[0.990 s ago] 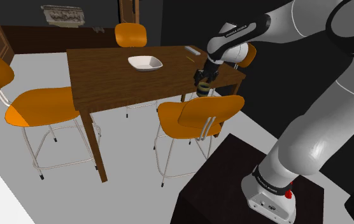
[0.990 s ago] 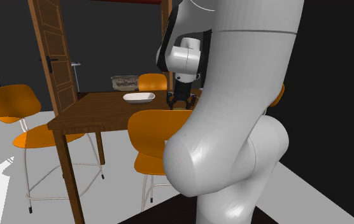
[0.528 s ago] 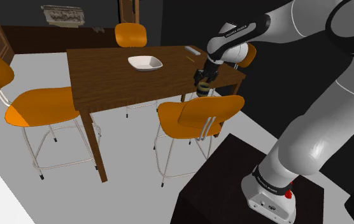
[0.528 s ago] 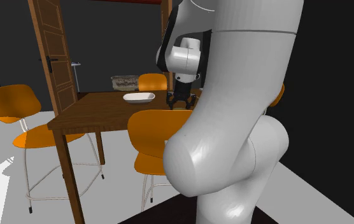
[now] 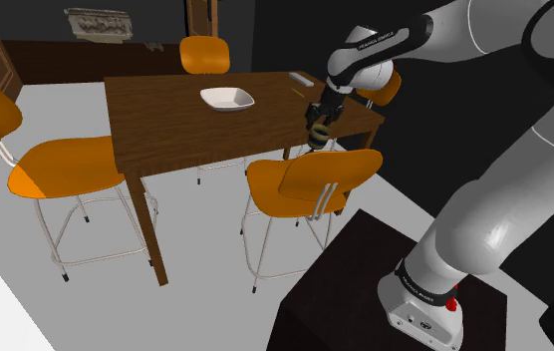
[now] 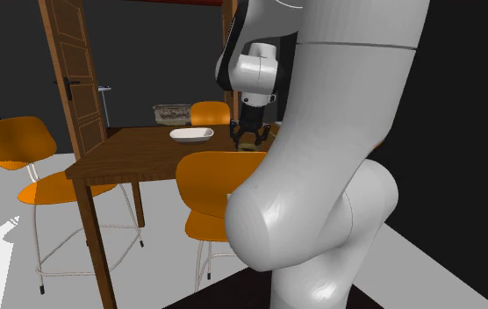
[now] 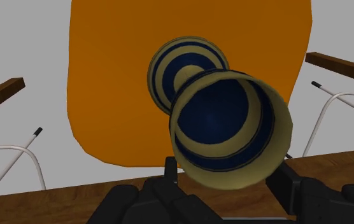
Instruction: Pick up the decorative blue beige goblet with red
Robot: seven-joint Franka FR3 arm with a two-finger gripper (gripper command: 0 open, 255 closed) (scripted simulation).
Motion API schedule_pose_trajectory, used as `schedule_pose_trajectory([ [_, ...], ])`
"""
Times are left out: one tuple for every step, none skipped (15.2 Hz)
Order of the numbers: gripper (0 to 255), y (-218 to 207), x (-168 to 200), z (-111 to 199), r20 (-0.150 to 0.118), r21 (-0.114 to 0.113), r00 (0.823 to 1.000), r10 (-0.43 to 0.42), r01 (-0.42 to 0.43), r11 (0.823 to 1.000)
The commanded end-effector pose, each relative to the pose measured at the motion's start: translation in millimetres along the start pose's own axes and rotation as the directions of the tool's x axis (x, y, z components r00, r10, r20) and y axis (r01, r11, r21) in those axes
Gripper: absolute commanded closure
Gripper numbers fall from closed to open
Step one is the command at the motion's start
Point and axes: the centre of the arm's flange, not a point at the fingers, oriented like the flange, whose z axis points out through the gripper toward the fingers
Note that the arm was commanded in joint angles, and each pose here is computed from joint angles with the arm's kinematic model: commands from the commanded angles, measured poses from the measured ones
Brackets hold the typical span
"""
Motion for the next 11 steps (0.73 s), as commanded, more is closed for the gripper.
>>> schedule_pose_trajectory([
  [255, -1.1, 3.1, -11.5, 0.000, 0.000, 1.000, 0.000, 0.000, 1.000],
  [255, -1.7, 4.1, -16.6, 0.000, 0.000, 1.000, 0.000, 0.000, 1.000],
  [255, -2.3, 5.2, -21.8, 0.000, 0.000, 1.000, 0.000, 0.000, 1.000],
  [255, -3.0, 6.3, -26.9, 0.000, 0.000, 1.000, 0.000, 0.000, 1.000],
  [255, -3.6, 7.3, -32.0, 0.000, 0.000, 1.000, 0.000, 0.000, 1.000],
  [255, -4.2, 8.4, -37.2, 0.000, 0.000, 1.000, 0.000, 0.000, 1.000],
  [255, -4.9, 9.5, -42.3, 0.000, 0.000, 1.000, 0.000, 0.000, 1.000],
  [255, -5.5, 10.5, -47.4, 0.000, 0.000, 1.000, 0.000, 0.000, 1.000],
  [255, -6.1, 11.6, -52.6, 0.000, 0.000, 1.000, 0.000, 0.000, 1.000],
  [255, -6.2, 11.7, -53.4, 0.000, 0.000, 1.000, 0.000, 0.000, 1.000],
  [255, -6.2, 11.7, -53.4, 0.000, 0.000, 1.000, 0.000, 0.000, 1.000],
])
